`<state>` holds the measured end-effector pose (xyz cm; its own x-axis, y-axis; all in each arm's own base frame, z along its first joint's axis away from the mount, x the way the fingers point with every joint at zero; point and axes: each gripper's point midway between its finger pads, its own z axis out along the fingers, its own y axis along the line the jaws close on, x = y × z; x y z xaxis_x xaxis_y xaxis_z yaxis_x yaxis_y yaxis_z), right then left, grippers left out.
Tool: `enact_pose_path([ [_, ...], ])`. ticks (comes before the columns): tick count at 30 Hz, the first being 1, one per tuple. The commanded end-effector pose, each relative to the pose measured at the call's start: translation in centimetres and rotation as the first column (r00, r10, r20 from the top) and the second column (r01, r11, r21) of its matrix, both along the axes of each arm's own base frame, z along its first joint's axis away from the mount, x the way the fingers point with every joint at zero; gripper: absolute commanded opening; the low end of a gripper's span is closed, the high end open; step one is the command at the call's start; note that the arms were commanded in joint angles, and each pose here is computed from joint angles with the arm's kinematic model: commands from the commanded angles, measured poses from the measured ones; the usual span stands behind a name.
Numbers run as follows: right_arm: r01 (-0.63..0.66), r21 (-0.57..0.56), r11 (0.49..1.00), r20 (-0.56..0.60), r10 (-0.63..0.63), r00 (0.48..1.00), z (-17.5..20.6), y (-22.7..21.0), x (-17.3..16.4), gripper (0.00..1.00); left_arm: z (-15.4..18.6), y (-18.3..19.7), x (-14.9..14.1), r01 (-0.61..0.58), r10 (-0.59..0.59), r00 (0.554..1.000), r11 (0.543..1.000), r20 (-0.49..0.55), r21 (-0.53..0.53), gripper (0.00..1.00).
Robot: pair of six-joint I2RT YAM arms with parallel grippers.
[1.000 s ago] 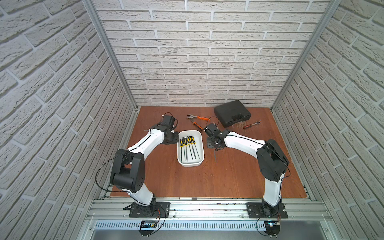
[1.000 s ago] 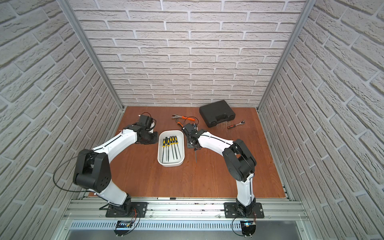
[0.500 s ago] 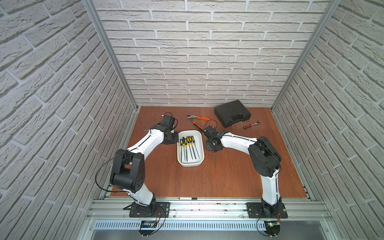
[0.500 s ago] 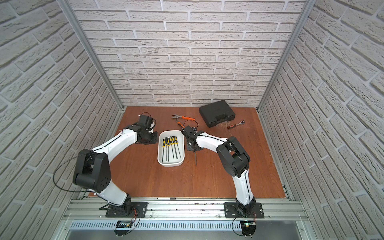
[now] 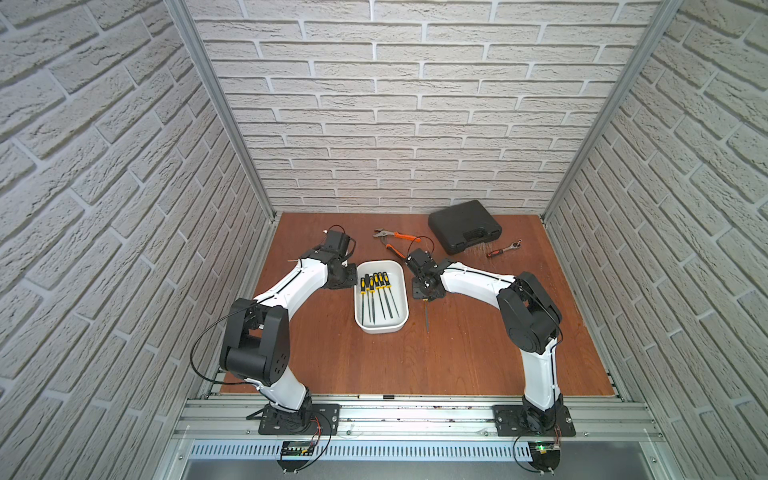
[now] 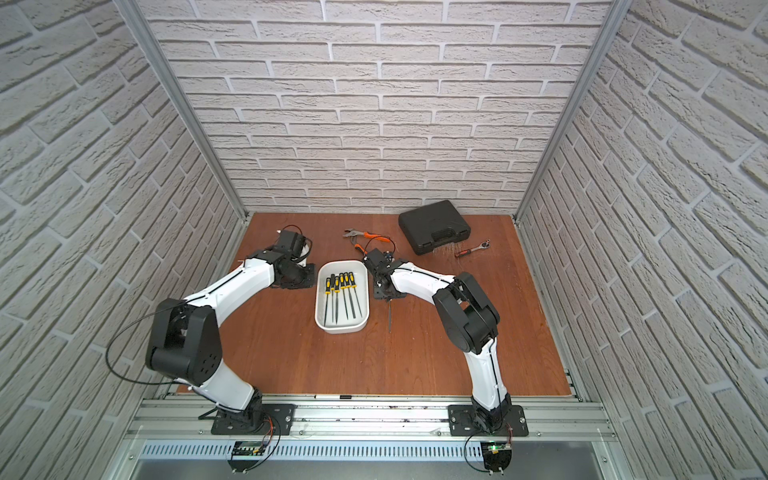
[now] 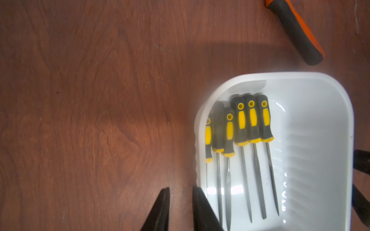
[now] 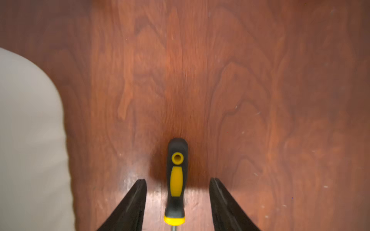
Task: Take the file tool out of the storage box
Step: Place the file tool at the center of the board, then pick up the file tool from the storage box.
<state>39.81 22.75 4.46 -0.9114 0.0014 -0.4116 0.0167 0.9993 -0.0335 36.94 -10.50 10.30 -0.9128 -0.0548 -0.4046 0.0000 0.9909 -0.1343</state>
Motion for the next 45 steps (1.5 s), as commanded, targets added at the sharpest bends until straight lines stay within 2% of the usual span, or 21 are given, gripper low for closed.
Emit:
enact_pose_path([
  [1, -0.076, 0.037, 0.996, 0.203, 0.067, 0.977, 9.2, 1.7, 2.1, 0.53, 1.1, 0.5, 0.1, 0.000, 0.000, 0.999, 1.000, 0.036, 0.011, 0.28],
  [4, -0.206, 0.068, 0.976, 0.275, 0.180, 0.945, 13.0, 5.1, 2.6, 0.48, 1.3, 0.6, 0.2, -0.010, 0.010, 0.999, 1.000, 0.041, 0.002, 0.28],
  [8, -0.335, 0.131, 0.933, 0.289, 0.287, 0.913, 14.3, 9.4, 2.7, 0.43, 1.4, 0.6, 0.4, -0.021, 0.021, 0.999, 1.000, 0.043, -0.006, 0.28],
  [11, -0.364, 0.129, 0.922, 0.223, 0.331, 0.917, 11.4, 11.2, 3.2, 0.37, 1.5, 0.6, 0.3, -0.022, 0.022, 0.999, 1.000, 0.043, -0.010, 0.28],
  [16, -0.402, 0.137, 0.905, 0.132, 0.385, 0.913, 7.7, 13.0, 3.4, 0.37, 1.4, 0.9, 0.0, -0.020, 0.020, 0.999, 1.000, 0.038, -0.002, 0.28],
  [27, -0.424, 0.053, 0.904, 0.039, 0.422, 0.906, 3.6, 13.1, 4.4, 0.36, 0.6, 1.2, -0.1, -0.024, 0.024, 0.999, 1.000, 0.029, -0.001, 0.28],
  [36, -0.428, 0.025, 0.903, 0.016, 0.428, 0.904, 2.0, 12.8, 4.6, 0.32, 0.2, 1.5, -0.5, -0.028, 0.028, 0.999, 1.000, 0.026, 0.004, 0.28],
  [45, -0.433, -0.009, 0.902, 0.005, 0.433, 0.902, 0.8, 12.6, 5.0, 0.32, 0.3, 1.6, -0.6, -0.029, 0.029, 0.999, 1.000, 0.028, 0.004, 0.28],
])
